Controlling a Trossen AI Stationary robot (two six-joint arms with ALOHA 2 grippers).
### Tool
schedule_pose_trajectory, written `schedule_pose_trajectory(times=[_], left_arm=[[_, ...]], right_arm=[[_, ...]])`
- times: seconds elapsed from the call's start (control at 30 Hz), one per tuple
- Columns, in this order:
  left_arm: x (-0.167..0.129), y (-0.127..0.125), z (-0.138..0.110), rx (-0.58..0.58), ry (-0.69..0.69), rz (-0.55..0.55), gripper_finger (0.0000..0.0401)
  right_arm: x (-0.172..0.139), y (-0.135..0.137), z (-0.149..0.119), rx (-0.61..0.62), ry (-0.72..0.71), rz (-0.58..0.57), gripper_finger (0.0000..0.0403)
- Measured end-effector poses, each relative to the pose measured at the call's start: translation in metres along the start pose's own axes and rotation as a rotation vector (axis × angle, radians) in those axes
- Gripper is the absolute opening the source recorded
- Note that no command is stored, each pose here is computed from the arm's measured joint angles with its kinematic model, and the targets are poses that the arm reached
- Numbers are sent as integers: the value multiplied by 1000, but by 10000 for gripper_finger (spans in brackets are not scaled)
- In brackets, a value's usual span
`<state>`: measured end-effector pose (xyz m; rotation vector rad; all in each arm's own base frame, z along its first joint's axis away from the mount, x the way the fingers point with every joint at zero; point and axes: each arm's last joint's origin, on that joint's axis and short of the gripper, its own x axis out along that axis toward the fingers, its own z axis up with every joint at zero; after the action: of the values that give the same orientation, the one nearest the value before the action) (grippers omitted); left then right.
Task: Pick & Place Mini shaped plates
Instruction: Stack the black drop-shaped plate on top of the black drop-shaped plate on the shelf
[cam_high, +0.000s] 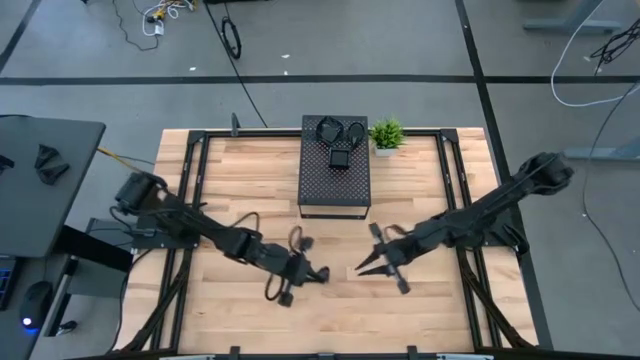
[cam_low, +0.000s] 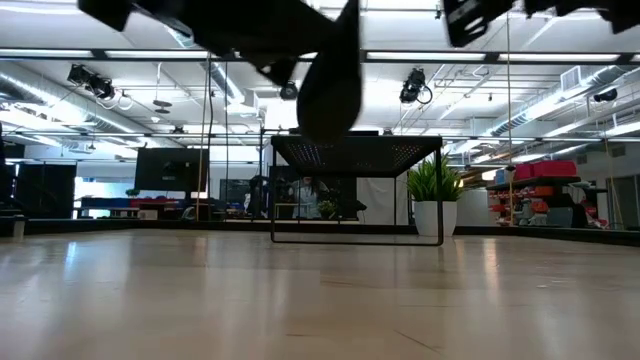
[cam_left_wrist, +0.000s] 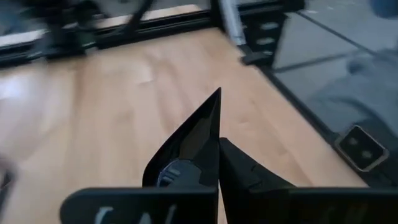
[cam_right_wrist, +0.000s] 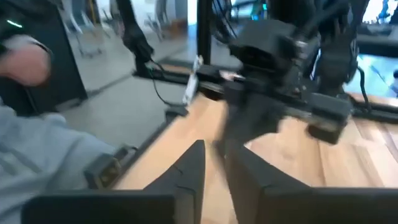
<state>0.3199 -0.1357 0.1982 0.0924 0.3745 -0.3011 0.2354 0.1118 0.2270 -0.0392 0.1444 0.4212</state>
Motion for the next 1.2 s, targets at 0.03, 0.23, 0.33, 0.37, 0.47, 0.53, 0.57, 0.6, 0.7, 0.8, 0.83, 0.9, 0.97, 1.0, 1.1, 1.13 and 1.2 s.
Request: schedule_pose_trajectory(times=[0.03, 0.23, 0.33, 0.37, 0.47, 0.53, 0.57, 0.6, 0.7, 0.8, 0.83, 0.9, 0.97, 1.0, 1.1, 1.13, 1.2], left_arm=[[7, -2, 2, 21, 3, -29, 1], [31, -13, 21, 149, -31, -134, 1], [32, -16, 28, 185, -45, -141, 2], [32, -16, 29, 189, -48, -141, 2], [32, -16, 31, 190, -60, -138, 2], [32, -15, 31, 191, -56, -136, 1], [32, -14, 31, 191, -55, -133, 2], [33, -14, 31, 191, -55, -129, 2], [33, -14, 30, 191, -50, -120, 4], [33, -14, 30, 190, -49, -118, 4], [33, -14, 30, 190, -49, -118, 4], [33, -14, 30, 187, -48, -115, 7], [33, -14, 30, 187, -49, -109, 11], [33, -14, 30, 187, -48, -103, 13], [33, -13, 30, 187, -46, -89, 16], [33, -13, 30, 188, -47, -87, 16], [33, -13, 30, 190, -45, -78, 15]], right_arm=[[8, -2, 0, -6, 21, -4, 68], [49, -9, -8, -21, 141, 93, 127], [61, -8, -15, -58, 167, 174, 153], [62, -7, -18, -62, 174, 185, 159], [68, -7, -19, -57, 165, 189, 170], [69, -7, -21, -57, 157, 188, 171], [70, -7, -21, -58, 150, 188, 170], [70, -7, -22, -58, 154, 188, 167], [70, -6, -21, -61, 144, 202, 152], [70, -5, -19, -61, 123, 236, 125], [70, -4, -18, -62, 114, 241, 114], [70, -4, -18, -62, 116, 242, 88], [70, -4, -18, -63, 115, 241, 60], [70, -5, -18, -66, 114, 240, 46], [70, -4, -18, -78, 115, 244, 11], [70, -4, -18, -87, 114, 245, 7], [70, -4, -19, -102, 113, 245, 10]])
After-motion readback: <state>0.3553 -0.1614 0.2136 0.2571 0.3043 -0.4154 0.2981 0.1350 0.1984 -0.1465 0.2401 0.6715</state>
